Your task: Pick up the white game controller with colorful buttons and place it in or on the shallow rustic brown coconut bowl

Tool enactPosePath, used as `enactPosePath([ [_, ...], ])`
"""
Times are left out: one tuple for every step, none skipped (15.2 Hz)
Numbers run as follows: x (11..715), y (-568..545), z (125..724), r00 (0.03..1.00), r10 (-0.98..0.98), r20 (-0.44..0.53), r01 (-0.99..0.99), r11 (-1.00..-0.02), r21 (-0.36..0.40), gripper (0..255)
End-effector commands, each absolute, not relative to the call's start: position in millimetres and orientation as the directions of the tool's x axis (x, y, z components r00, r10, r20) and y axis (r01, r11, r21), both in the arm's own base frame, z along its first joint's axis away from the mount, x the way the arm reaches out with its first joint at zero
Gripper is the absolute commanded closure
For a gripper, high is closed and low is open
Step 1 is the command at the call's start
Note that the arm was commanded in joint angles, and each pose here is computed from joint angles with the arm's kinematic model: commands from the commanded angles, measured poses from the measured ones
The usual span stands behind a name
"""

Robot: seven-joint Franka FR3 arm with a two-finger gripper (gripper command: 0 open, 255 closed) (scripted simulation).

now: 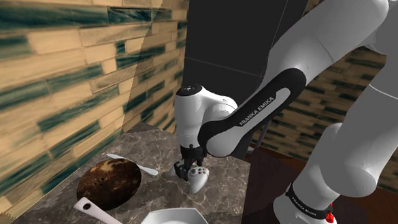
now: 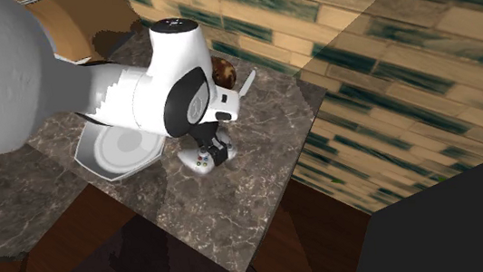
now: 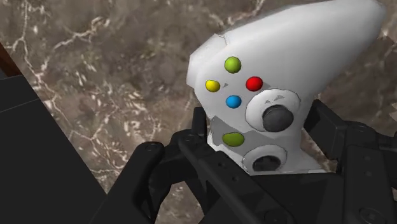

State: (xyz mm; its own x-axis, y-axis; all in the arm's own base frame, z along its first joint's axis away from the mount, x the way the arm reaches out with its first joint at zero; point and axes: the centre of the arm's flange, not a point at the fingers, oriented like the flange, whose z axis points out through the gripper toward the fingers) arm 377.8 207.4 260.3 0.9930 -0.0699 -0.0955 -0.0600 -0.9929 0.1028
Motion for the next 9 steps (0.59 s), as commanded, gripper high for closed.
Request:
enactPosePath([
  [377,207,271,0.993,-0.070,-0.096,-0.060,-0.993,0.103,255],
  [377,207,276,0.993,-0.070,-0.096,-0.060,-0.993,0.103,255],
  [377,207,281,0.993,-0.070,-0.096,-0.060,-0.993,0.103,255],
  [377,207,286,0.993,-0.070,-0.096,-0.060,-0.993,0.103,255],
  [377,207,292,0.993,-0.070,-0.096,-0.060,-0.993,0.103,255],
  [377,207,297,0.993,-0.070,-0.096,-0.060,-0.993,0.103,255],
  [377,207,302,0.993,-0.070,-0.096,-0.060,-0.993,0.103,255],
  [377,207,308,0.993,-0.070,-0.096,-0.060,-0.993,0.103,255],
  [377,207,313,0.993,-0.070,-0.096,-0.060,-0.993,0.103,255],
])
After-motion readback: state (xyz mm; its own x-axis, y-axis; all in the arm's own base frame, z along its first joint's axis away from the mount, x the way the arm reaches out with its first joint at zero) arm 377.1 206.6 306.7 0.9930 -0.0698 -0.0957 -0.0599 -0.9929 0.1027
